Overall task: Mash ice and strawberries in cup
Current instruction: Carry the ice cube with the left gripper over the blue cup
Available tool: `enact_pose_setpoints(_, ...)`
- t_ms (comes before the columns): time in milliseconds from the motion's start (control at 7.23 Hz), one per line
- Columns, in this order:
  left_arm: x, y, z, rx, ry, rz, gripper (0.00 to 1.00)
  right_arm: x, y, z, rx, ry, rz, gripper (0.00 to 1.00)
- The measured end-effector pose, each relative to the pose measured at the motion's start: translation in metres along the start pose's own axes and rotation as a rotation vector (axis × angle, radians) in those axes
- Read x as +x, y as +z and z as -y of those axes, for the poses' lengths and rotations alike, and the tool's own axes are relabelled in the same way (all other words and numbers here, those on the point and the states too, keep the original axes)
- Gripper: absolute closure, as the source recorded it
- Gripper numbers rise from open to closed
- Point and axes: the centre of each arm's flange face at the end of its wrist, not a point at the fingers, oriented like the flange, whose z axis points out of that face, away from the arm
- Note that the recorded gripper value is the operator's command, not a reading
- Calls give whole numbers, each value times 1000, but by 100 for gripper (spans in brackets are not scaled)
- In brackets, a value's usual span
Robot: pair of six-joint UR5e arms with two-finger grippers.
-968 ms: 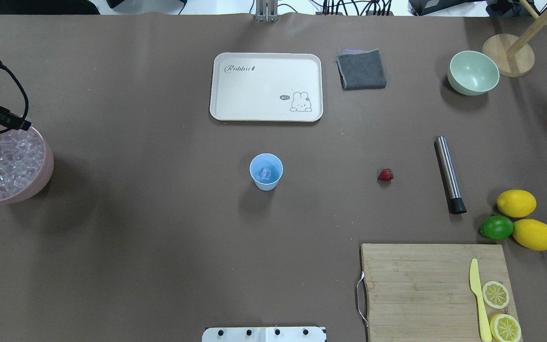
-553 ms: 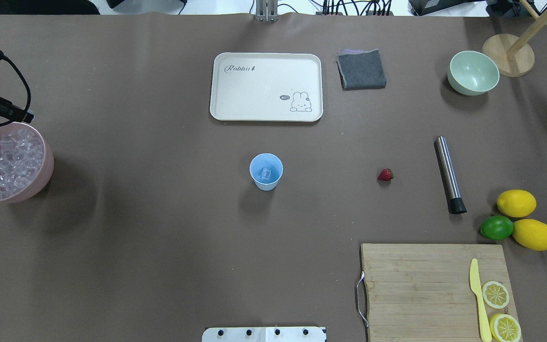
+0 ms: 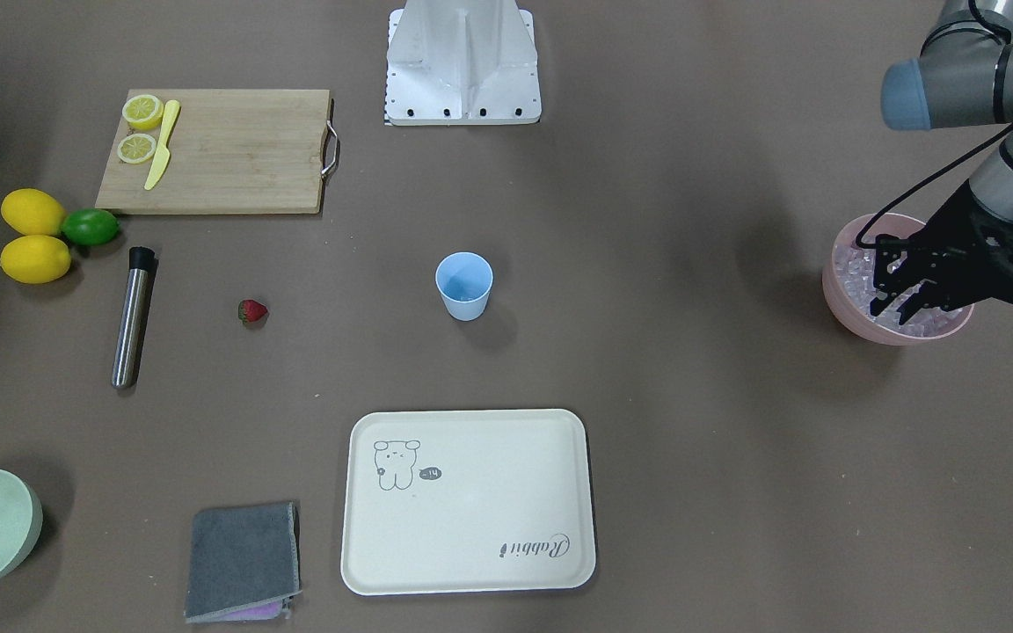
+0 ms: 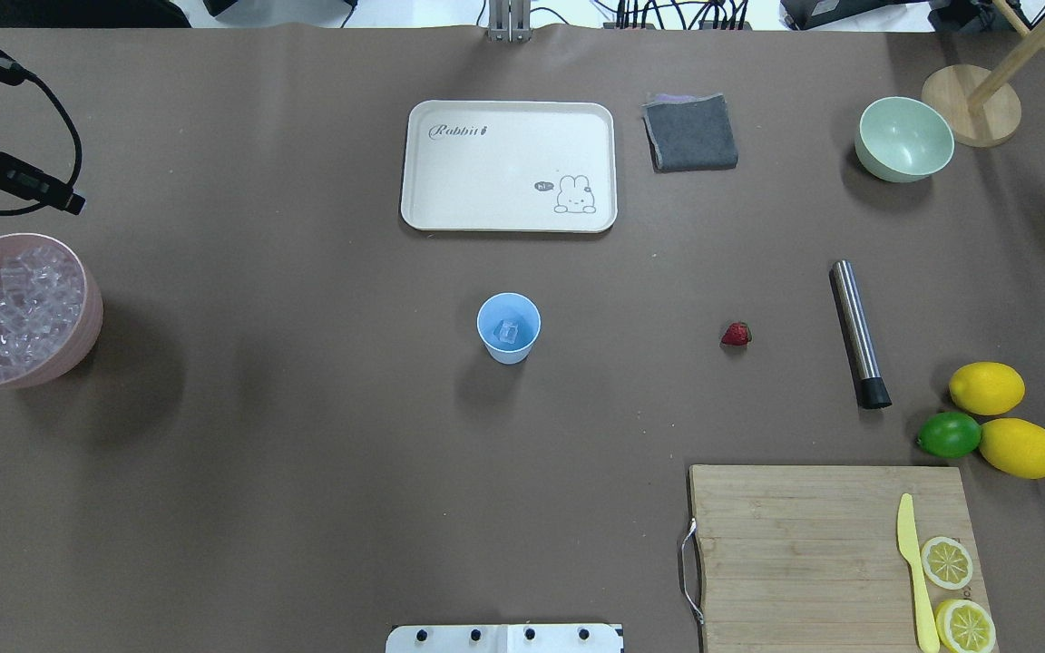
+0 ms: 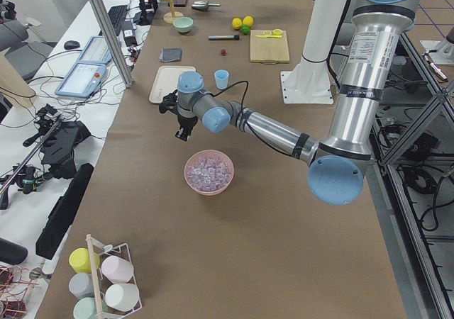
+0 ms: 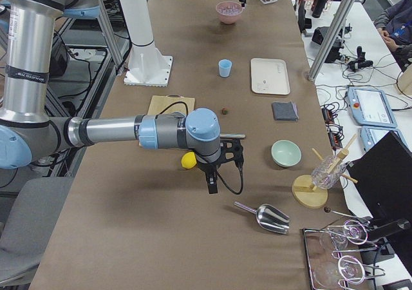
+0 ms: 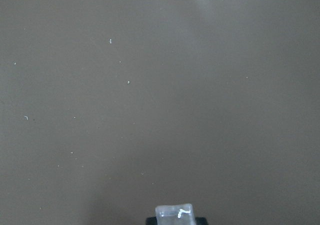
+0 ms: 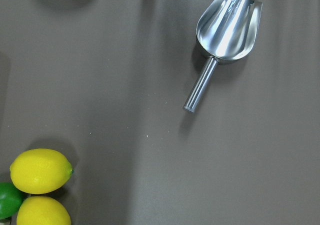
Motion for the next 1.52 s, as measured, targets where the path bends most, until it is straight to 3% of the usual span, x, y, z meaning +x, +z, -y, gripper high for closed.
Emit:
enact_pose_setpoints(415, 45, -11, 41, 15, -108, -26, 100, -1, -1, 1, 2, -2, -1, 0)
enact_pose_setpoints(830, 164, 0, 75, 21, -296, -118, 100, -1, -1, 2, 3, -1, 0, 0)
enact_pose_setpoints(1522, 388, 42, 62, 95, -507, -175, 100, -1, -1, 2, 3, -3, 1, 0)
